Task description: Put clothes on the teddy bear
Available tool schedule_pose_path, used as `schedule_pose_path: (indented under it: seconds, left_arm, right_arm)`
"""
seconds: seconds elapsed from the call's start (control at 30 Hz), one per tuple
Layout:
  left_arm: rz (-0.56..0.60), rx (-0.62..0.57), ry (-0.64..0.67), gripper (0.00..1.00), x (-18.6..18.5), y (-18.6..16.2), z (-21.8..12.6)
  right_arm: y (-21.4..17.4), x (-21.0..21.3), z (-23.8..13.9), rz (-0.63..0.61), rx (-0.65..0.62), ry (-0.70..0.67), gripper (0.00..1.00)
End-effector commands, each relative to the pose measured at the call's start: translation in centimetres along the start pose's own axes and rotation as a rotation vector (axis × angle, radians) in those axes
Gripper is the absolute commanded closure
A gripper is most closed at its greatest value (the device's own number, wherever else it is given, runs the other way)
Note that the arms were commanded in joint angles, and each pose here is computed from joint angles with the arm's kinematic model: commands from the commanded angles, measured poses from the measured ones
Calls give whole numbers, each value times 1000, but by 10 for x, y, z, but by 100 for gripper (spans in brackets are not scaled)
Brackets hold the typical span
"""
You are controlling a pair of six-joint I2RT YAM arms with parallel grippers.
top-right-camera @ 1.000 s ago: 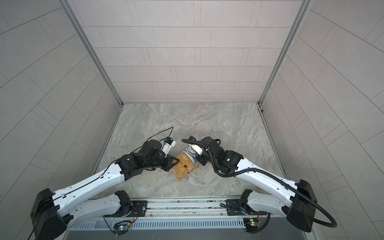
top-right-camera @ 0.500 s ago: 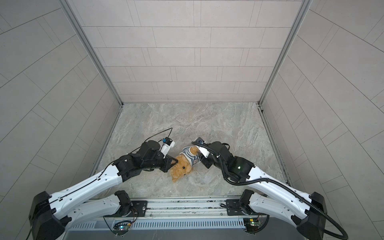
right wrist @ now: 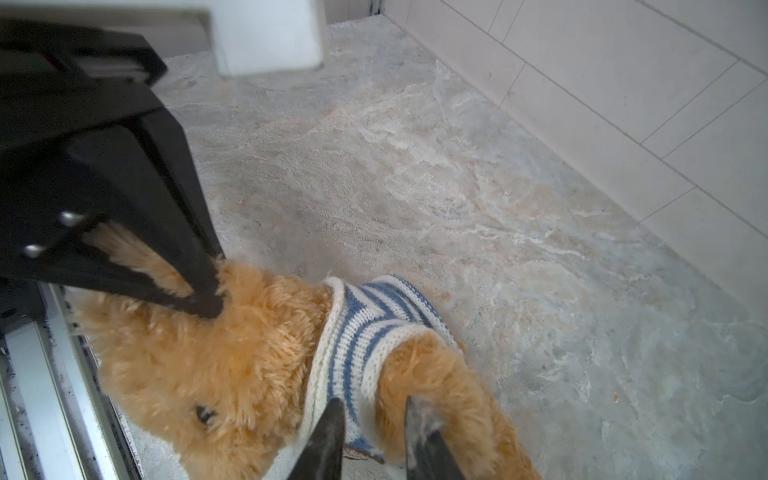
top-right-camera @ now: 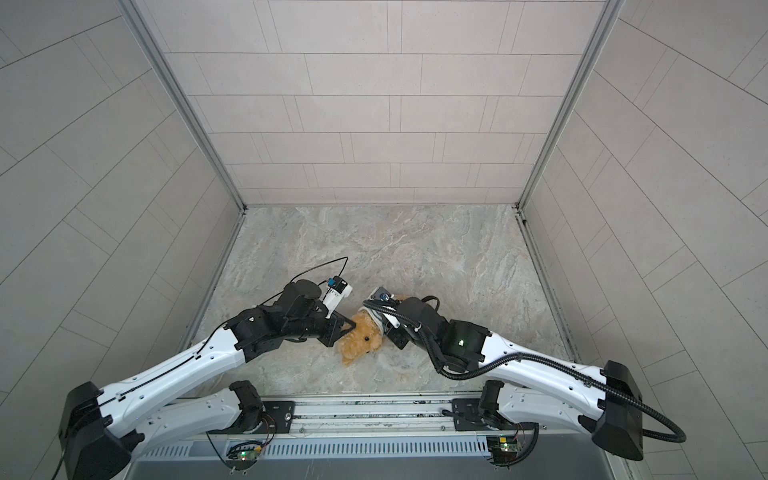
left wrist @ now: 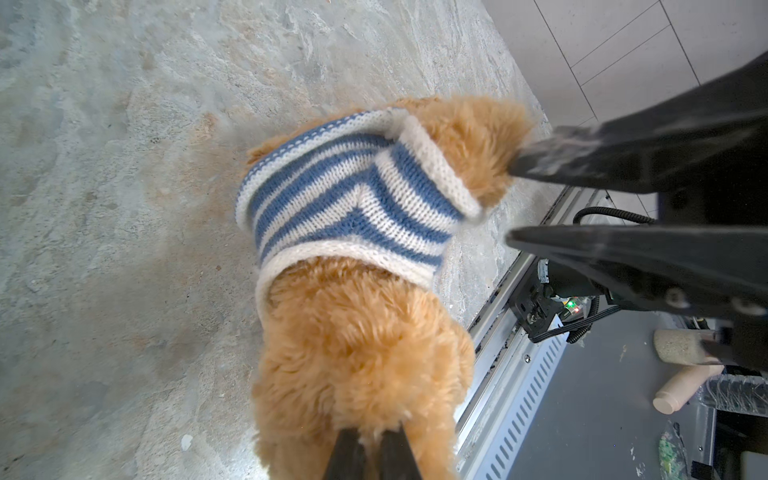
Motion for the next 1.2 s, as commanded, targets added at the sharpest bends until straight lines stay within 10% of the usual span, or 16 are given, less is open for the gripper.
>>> schedule_pose_path:
  seconds: [0.0, 0.27, 0.57, 0.8, 1.17]
  left_arm:
    - [37, -45, -38, 100, -12, 16, -8]
    - [39, -50, -46, 100, -14, 18, -9]
    - [40, -56, -43, 100, -14, 18, -11]
    - [47, -51, -36, 100, -12, 15, -12]
    - [54, -48, -44, 100, -14, 15, -15]
  right_arm:
    - [16, -3, 2, 35, -29, -28, 75]
    - [4, -13, 12, 45, 21, -109, 66]
    - [-1, -29, 8, 47, 36, -184, 100]
    - [3, -43, -9, 84, 21, -226, 100]
    - [6, -26, -18, 83, -83, -86, 72]
Point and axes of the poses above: each gripper's point midway between its finger pads, its own z axis out along the fingers, its own x axis along the line the jaws close on, y = z × x, the point moved 2 cm from there along -z, back along the fingers, and after that the axes turned 2 degrees about z, right-handed, at the moved point
